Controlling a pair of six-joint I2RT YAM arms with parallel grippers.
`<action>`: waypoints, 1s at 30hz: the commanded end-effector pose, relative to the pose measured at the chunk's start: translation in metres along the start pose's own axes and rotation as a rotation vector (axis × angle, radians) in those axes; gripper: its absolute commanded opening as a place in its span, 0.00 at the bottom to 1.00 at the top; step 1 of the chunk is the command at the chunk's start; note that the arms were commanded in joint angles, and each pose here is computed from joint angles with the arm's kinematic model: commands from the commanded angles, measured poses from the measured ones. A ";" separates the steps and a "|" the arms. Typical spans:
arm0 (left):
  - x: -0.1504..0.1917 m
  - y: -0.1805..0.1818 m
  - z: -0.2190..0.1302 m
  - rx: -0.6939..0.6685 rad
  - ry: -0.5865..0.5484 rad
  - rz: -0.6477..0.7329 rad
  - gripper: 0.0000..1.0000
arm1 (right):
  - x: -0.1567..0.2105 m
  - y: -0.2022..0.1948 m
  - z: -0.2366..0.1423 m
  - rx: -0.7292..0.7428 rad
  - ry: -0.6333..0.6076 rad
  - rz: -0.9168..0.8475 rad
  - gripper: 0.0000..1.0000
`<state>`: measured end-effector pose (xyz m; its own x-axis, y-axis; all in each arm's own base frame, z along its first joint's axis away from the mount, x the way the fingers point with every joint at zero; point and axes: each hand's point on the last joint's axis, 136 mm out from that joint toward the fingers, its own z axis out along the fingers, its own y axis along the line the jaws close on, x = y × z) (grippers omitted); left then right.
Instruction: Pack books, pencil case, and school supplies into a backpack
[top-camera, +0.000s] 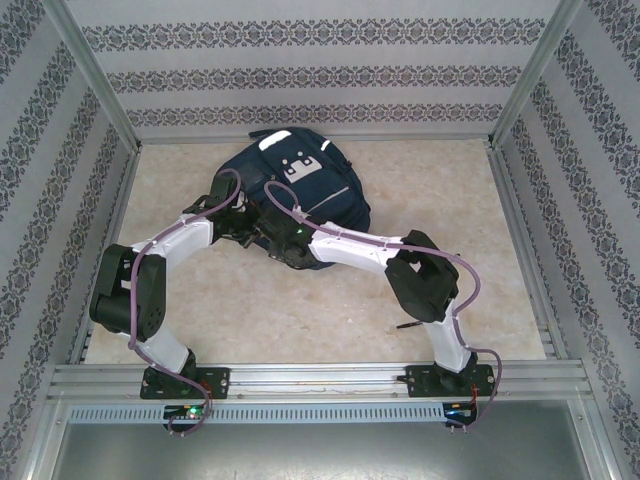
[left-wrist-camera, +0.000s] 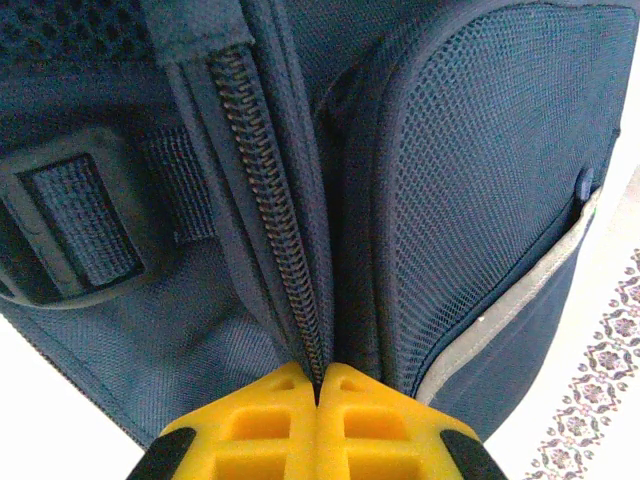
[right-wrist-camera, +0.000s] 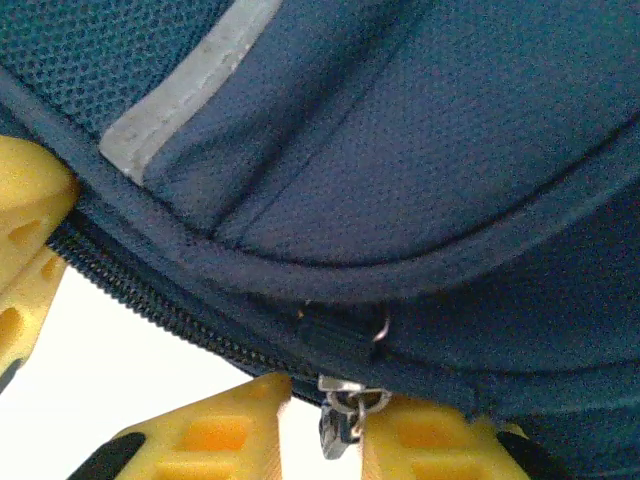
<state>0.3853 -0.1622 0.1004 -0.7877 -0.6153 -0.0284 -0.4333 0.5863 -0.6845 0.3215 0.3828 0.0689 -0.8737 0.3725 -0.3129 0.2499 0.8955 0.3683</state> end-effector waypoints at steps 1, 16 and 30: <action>0.005 -0.025 -0.012 0.084 0.000 0.046 0.00 | -0.015 -0.008 -0.006 0.063 -0.084 -0.063 0.20; -0.012 -0.015 -0.013 -0.015 -0.075 0.197 0.00 | -0.020 -0.006 -0.034 -0.056 0.008 -0.311 0.00; -0.040 -0.014 -0.006 -0.104 -0.127 0.386 0.00 | -0.029 -0.116 -0.057 -0.046 0.204 -0.505 0.00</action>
<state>0.3955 -0.1637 0.1059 -0.8754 -0.4272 -0.2265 -0.2173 0.7661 -0.6049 0.3166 0.2877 0.0917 -0.9429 -0.0386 -0.3309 -0.1605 0.9231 0.3495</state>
